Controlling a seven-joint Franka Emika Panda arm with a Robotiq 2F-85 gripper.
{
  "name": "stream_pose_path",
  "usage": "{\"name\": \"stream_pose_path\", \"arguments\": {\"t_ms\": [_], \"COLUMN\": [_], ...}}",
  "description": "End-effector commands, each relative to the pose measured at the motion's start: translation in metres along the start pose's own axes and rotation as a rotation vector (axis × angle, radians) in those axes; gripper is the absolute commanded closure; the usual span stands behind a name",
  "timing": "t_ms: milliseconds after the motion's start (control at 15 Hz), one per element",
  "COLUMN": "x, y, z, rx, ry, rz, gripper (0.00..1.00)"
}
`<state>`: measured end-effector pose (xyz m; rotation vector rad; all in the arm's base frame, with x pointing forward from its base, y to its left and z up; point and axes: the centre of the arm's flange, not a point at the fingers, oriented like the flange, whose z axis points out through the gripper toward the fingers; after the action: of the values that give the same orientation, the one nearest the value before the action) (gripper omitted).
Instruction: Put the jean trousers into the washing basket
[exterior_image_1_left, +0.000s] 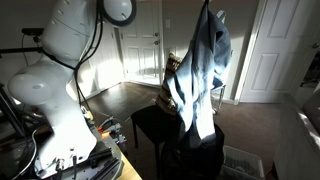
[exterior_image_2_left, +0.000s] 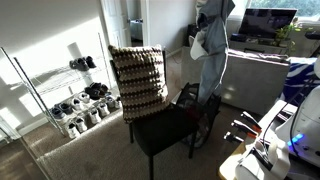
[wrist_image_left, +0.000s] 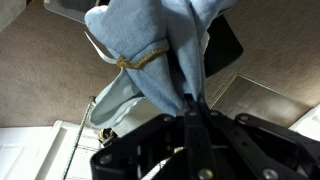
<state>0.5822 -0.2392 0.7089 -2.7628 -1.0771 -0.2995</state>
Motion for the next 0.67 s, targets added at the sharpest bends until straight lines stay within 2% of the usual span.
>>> {"name": "stream_pose_path", "arguments": {"t_ms": [0, 333, 600], "x": [0.017, 0.039, 0.035], "y": [-0.029, -0.028, 0.01], "z": [0.024, 0.053, 0.086], "rx": [-0.012, -0.009, -0.04], "ry": [0.008, 0.01, 0.003], "rz": [-0.028, -0.103, -0.077], "gripper": [1.0, 1.0, 1.0]}}
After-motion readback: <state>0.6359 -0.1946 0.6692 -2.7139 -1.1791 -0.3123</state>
